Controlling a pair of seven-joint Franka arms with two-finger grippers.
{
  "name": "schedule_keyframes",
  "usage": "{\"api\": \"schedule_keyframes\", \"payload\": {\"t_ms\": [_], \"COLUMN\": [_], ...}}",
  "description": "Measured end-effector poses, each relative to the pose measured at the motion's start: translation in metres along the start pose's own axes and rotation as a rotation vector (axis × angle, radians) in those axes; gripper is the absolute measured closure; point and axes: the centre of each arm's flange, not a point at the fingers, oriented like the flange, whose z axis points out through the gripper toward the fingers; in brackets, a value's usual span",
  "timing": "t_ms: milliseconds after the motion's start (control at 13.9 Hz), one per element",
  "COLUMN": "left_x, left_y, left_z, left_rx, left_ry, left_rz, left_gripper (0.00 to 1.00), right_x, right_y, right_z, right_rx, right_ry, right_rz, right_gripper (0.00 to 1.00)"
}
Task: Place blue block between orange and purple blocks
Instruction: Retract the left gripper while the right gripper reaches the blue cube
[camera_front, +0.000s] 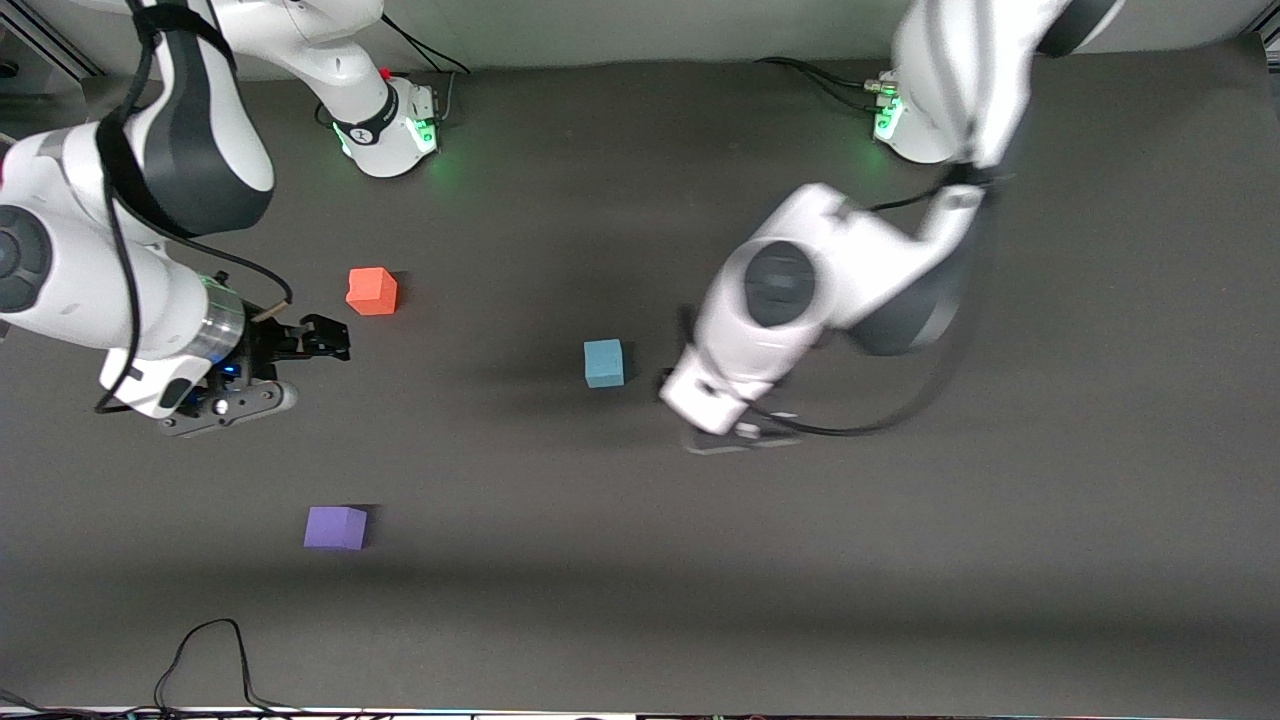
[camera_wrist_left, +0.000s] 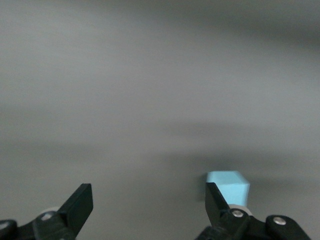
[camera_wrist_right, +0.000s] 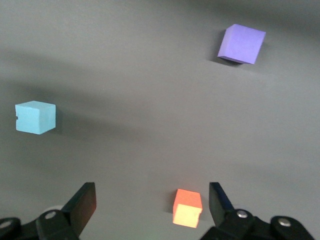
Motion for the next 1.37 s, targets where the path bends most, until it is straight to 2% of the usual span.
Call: {"api": "schedule_keyframes", "payload": {"t_ms": [144, 288, 432, 576, 792, 1081, 1369], "left_x": [0.012, 0.009, 0.001, -0.005, -0.012, -0.025, -0.035], "left_y": [-0.091, -0.163, -0.218, -0.26, -0.303, -0.329, -0.35], "left_z": [-0.035, -0.066, -0.097, -0.12, -0.138, -0.153, -0.171], "left_rx": [0.018, 0.048, 0.062, 0.064, 0.063, 0.073, 0.077], "left_ry": [-0.036, -0.067, -0.08, -0.083, -0.071, -0.054, -0.024], "left_rz": [0.015, 0.016, 0.028, 0.057, 0.08, 0.116, 0.127], "left_gripper": [0.0, 0.0, 0.0, 0.0, 0.0, 0.0, 0.0], "right_x": [0.004, 0.006, 0.005, 0.003, -0.001, 0.011, 0.023], "right_y": [-0.041, -0.099, -0.152, -0.195, -0.249, -0.274, -0.287], "right_z": [0.008, 0.023, 0.044, 0.063, 0.092, 0.148, 0.195], "right_rx": [-0.006, -0.019, -0.032, -0.011, -0.005, -0.02, -0.018], "right_ry": [0.003, 0.007, -0.001, -0.01, -0.002, -0.003, 0.022], "right_rz": [0.068, 0.119, 0.138, 0.179, 0.214, 0.258, 0.305], "right_gripper": [0.0, 0.0, 0.0, 0.0, 0.0, 0.0, 0.0]}}
